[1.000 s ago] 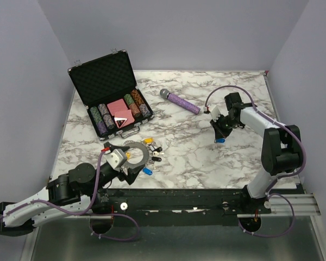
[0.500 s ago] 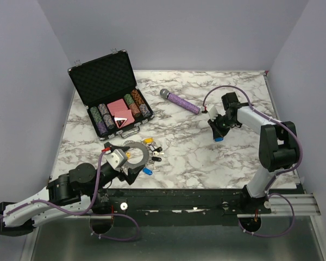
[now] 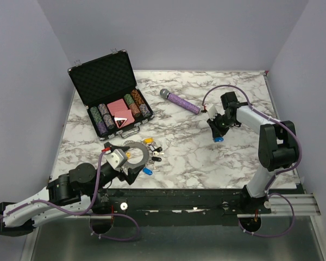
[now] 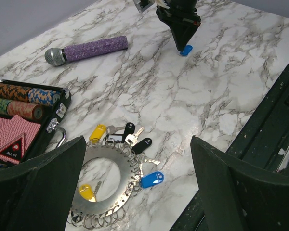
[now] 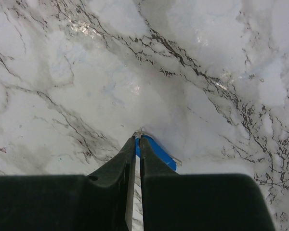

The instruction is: Put the keys on the keyring

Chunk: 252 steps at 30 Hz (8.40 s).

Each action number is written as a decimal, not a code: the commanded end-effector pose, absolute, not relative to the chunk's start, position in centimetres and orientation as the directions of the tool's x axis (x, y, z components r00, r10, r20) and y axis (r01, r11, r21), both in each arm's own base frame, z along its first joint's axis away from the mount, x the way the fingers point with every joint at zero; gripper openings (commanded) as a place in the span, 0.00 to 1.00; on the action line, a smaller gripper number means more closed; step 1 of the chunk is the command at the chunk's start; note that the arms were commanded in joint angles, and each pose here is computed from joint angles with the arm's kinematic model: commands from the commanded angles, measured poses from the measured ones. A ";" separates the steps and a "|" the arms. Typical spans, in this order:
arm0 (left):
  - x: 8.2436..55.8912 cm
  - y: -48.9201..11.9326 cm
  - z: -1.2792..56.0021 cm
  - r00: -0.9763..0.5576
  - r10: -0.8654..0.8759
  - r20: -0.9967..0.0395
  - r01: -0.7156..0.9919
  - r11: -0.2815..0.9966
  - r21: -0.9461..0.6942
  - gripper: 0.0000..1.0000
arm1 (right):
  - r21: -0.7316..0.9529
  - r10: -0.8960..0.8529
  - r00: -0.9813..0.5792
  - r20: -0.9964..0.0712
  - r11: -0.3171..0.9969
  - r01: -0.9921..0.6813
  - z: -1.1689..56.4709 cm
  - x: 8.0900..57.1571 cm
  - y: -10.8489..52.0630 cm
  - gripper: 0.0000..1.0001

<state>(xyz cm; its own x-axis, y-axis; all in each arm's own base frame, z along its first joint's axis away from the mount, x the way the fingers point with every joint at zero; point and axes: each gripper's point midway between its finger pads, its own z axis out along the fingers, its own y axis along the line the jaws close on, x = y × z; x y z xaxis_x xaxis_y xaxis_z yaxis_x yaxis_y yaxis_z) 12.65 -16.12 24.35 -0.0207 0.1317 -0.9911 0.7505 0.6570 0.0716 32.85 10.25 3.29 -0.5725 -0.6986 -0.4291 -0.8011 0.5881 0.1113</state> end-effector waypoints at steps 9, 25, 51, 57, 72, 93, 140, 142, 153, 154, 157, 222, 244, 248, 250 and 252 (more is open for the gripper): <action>13.0 -15.9 23.9 -0.015 0.155 -0.988 0.737 0.669 0.094 0.97 | 0.090 -0.694 -0.572 -0.437 0.599 -0.795 3.7 33.7 10.5 0.22; 13.0 -15.9 23.9 -0.014 0.155 -0.988 0.738 0.668 0.095 0.98 | 0.080 -0.678 -0.586 -0.444 0.622 -0.779 4.2 34.5 10.5 0.30; 12.9 -18.3 25.1 -0.160 -0.077 -0.984 0.725 0.667 -0.170 0.99 | 0.249 -0.440 -0.452 -0.776 0.444 -0.861 14.2 30.0 16.5 0.52; 14.2 -20.3 21.7 -0.413 -0.089 -0.906 0.595 0.727 -0.343 0.99 | 0.366 -0.258 -0.424 -0.868 0.245 -0.898 18.0 25.3 19.1 0.84; 16.4 -16.2 10.9 -0.722 -0.365 -0.587 -0.001 0.850 -0.527 0.98 | 0.374 -0.189 -0.438 -0.879 0.298 -0.878 19.3 25.4 19.1 0.86; 16.6 -11.4 5.0 -0.701 -0.457 -0.548 -0.317 0.887 -0.335 0.60 | 0.388 -0.176 -0.455 -0.873 0.316 -0.866 18.6 25.6 19.1 0.86; 16.4 -11.1 2.5 -0.727 -0.408 -0.552 -0.290 0.912 -0.292 0.46 | 0.404 -0.174 -0.466 -0.867 0.302 -0.864 18.3 25.4 19.2 0.86; 16.4 -11.2 2.7 -0.722 -0.414 -0.555 -0.286 0.908 -0.305 0.45 | 0.402 -0.174 -0.465 -0.868 0.302 -0.864 18.4 25.4 19.2 0.86; 16.5 -11.4 3.1 -0.715 -0.419 -0.560 -0.269 0.904 -0.334 0.40 | 0.404 -0.173 -0.466 -0.867 0.301 -0.864 18.4 25.4 19.3 0.86; 16.5 -11.4 3.1 -0.714 -0.419 -0.560 -0.266 0.903 -0.336 0.40 | 0.402 -0.173 -0.464 -0.869 0.301 -0.865 18.4 25.4 19.2 0.86; 16.6 -11.6 3.3 -0.713 -0.420 -0.562 -0.259 0.902 -0.346 0.37 | 0.403 -0.172 -0.465 -0.868 0.301 -0.864 18.4 25.4 19.2 0.86; 16.6 -12.4 2.5 -0.668 -0.562 -0.488 -0.365 0.819 -0.443 0.26 | 0.402 -0.173 -0.461 -0.871 0.290 -0.869 18.7 25.2 19.3 0.87; 16.8 -10.6 3.7 -0.712 -0.387 -0.585 -0.279 0.922 -0.269 0.54 | 0.396 -0.175 -0.452 -0.875 0.278 -0.875 19.0 24.9 19.3 0.87; 17.3 -9.9 3.7 -0.699 -0.381 -0.605 -0.308 0.924 -0.227 0.53 | 0.401 -0.175 -0.456 -0.873 0.277 -0.873 18.9 24.9 19.3 0.87; 17.4 -9.7 3.7 -0.694 -0.378 -0.613 -0.314 0.925 -0.216 0.53 | 0.397 -0.176 -0.453 -0.874 0.278 -0.875 18.9 24.9 19.3 0.87; 17.5 -9.6 3.7 -0.688 -0.377 -0.620 -0.318 0.925 -0.210 0.53 | 0.397 -0.176 -0.453 -0.874 0.279 -0.874 18.9 25.0 19.3 0.87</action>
<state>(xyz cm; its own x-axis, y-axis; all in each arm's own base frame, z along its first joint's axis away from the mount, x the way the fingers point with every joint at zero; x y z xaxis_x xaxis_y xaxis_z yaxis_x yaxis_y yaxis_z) 16.26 -10.30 2.65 -0.7402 -0.3594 -0.5683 -0.2825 0.9332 -0.2222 25.33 19.25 18.53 -0.4611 -0.1816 -0.8686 -0.8666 0.3025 0.3968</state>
